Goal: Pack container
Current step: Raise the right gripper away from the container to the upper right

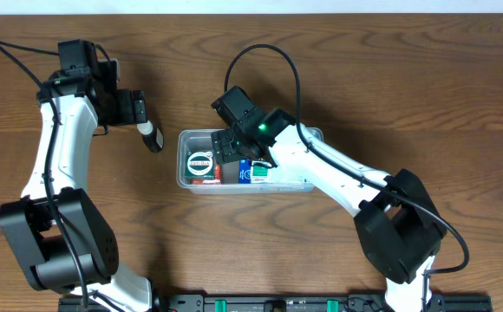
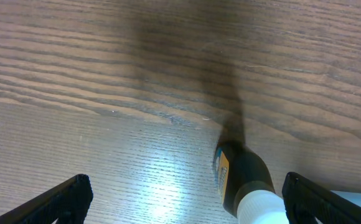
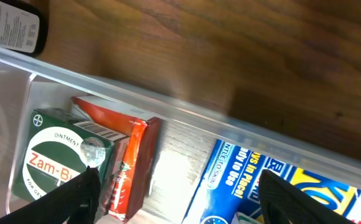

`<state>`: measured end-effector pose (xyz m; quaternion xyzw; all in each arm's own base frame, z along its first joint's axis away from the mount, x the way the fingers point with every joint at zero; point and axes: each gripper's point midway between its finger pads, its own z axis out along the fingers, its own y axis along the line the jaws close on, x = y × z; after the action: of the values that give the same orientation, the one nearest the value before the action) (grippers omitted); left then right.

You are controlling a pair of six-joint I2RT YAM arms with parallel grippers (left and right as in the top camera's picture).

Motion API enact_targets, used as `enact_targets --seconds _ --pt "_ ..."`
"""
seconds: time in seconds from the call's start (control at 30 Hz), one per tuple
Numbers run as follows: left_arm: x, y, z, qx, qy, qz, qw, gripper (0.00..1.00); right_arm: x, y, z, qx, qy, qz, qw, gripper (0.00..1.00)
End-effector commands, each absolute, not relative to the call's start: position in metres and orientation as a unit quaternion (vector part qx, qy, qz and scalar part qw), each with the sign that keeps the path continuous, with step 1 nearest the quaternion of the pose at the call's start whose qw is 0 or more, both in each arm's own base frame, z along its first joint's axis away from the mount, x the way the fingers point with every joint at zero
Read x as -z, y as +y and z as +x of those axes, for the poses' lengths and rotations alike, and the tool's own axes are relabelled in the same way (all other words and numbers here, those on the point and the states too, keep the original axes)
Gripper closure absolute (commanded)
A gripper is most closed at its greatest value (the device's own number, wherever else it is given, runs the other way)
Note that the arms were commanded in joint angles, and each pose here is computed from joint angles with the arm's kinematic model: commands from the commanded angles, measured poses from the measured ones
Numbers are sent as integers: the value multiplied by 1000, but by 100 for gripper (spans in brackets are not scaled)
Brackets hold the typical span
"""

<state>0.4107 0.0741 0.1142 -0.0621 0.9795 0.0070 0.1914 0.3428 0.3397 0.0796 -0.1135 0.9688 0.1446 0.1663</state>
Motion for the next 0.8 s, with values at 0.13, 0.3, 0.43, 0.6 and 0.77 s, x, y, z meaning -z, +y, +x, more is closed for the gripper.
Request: enact_targets --seconds 0.13,0.3,0.43,0.6,0.77 --pt "-109 63 400 28 983 -76 166 2 -147 287 372 -125 959 -82 239 20" --pt "-107 59 388 34 986 -88 140 2 -181 213 395 -83 959 -20 271 19" --pt "-106 51 385 53 986 -93 131 2 -175 159 407 -54 965 36 253 19" --pt "-106 51 384 53 986 -93 130 2 -162 115 411 -27 970 72 229 19" --pt "-104 47 390 58 985 -89 137 2 -157 87 417 -12 969 97 228 19"
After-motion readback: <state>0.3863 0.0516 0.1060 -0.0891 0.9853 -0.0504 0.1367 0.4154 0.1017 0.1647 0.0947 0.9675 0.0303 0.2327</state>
